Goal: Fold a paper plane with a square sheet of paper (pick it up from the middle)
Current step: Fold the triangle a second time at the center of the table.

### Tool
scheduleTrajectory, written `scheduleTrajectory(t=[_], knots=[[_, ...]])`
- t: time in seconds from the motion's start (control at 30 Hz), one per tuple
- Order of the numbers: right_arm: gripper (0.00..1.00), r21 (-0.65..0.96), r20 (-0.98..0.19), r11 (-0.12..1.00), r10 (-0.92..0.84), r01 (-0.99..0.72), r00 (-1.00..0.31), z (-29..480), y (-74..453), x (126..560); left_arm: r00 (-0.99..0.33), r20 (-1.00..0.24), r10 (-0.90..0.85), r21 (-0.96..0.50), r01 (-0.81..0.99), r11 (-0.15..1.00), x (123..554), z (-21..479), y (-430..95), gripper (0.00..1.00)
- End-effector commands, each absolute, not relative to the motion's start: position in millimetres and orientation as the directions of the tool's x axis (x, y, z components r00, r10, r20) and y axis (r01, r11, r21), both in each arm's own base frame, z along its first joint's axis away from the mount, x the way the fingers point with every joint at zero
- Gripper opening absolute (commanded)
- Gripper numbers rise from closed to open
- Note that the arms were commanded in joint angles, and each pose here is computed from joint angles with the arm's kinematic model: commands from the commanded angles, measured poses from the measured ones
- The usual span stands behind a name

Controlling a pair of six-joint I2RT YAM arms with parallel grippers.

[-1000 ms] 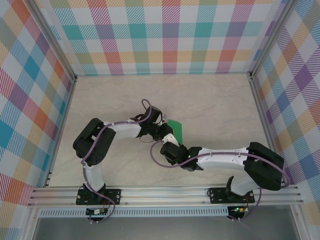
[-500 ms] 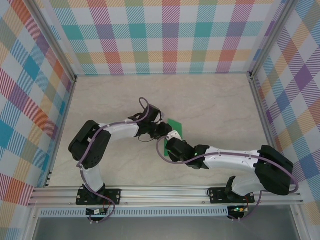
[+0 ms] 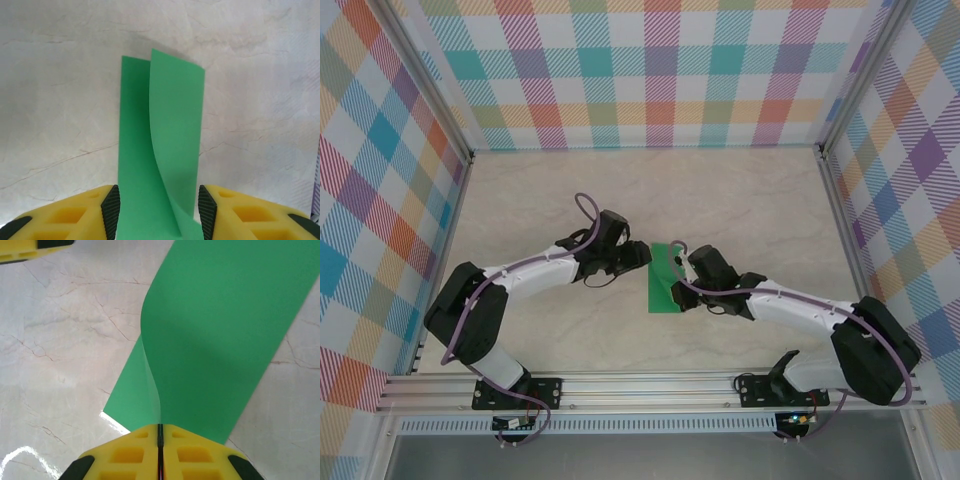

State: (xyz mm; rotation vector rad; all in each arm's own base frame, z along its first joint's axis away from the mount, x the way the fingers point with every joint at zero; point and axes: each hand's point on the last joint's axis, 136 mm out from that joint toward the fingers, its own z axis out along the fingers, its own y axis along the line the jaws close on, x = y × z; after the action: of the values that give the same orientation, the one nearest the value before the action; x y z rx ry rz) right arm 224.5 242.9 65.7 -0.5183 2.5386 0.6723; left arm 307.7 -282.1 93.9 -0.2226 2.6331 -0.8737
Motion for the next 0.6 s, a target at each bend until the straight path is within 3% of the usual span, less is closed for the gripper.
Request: scheduleTrajectory(t=[0.0, 0.3, 0.57], knots=[[0.09, 0.421, -0.48, 0.781, -0.241, -0.462, -0.844, 68, 249, 230, -0.931, -0.273, -0.243, -0.609, -0.028, 0.793, 297, 93, -285, 0.46], [0.11, 0.418, -0.388, 0.823, -0.222, -0.385, -0.895, 46, 239, 249, -0.953, -0.261, -0.155, -0.602, 0.035, 0.798, 281, 84, -306, 0.43], [0.13, 0.384, -0.376, 0.84, -0.236, -0.382, -0.896, 39, 238, 260, -0.962, -0.238, -0.131, -0.591, 0.037, 0.806, 275, 70, -315, 0.4]])
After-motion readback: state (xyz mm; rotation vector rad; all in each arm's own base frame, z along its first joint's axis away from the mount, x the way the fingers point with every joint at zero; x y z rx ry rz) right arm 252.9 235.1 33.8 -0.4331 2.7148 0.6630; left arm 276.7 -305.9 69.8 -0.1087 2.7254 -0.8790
